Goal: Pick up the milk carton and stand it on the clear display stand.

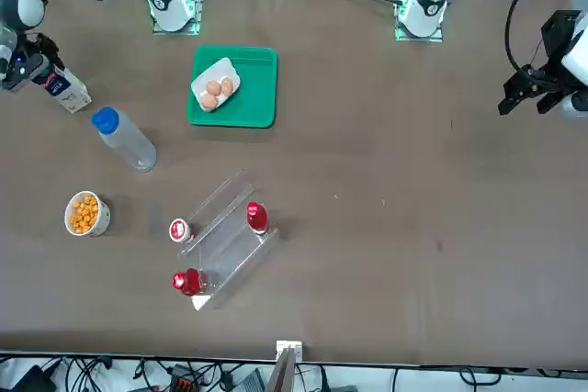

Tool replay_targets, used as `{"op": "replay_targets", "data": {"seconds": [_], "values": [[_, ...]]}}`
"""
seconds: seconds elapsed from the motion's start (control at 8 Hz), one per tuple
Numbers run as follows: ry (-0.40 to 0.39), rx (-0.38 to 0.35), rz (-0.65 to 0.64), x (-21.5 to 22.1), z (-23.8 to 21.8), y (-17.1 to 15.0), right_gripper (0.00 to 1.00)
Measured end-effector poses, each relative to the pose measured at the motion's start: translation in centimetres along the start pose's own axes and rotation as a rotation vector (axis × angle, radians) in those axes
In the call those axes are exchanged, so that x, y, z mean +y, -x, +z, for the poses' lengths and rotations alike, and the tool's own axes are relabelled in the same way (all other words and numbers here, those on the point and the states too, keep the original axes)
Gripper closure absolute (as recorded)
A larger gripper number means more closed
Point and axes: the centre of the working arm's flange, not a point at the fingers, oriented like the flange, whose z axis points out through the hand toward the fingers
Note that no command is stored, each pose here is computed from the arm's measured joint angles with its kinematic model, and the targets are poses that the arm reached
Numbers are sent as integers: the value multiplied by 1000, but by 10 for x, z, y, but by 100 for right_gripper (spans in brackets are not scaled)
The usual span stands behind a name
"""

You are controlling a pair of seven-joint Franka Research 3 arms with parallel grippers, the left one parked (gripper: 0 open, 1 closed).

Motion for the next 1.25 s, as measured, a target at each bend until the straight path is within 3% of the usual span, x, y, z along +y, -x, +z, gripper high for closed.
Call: {"op": "replay_targets", "data": {"seconds": [0.12, 0.25, 0.38, 0.88, 1.25], "values": [[2, -2, -1, 0, 0, 1, 18], [5, -1, -1, 1, -1, 1, 36], [9, -1, -1, 1, -2, 1, 41], [48, -4, -15, 5, -38, -5, 45], [100, -26, -59, 15, -130, -29, 45]]}}
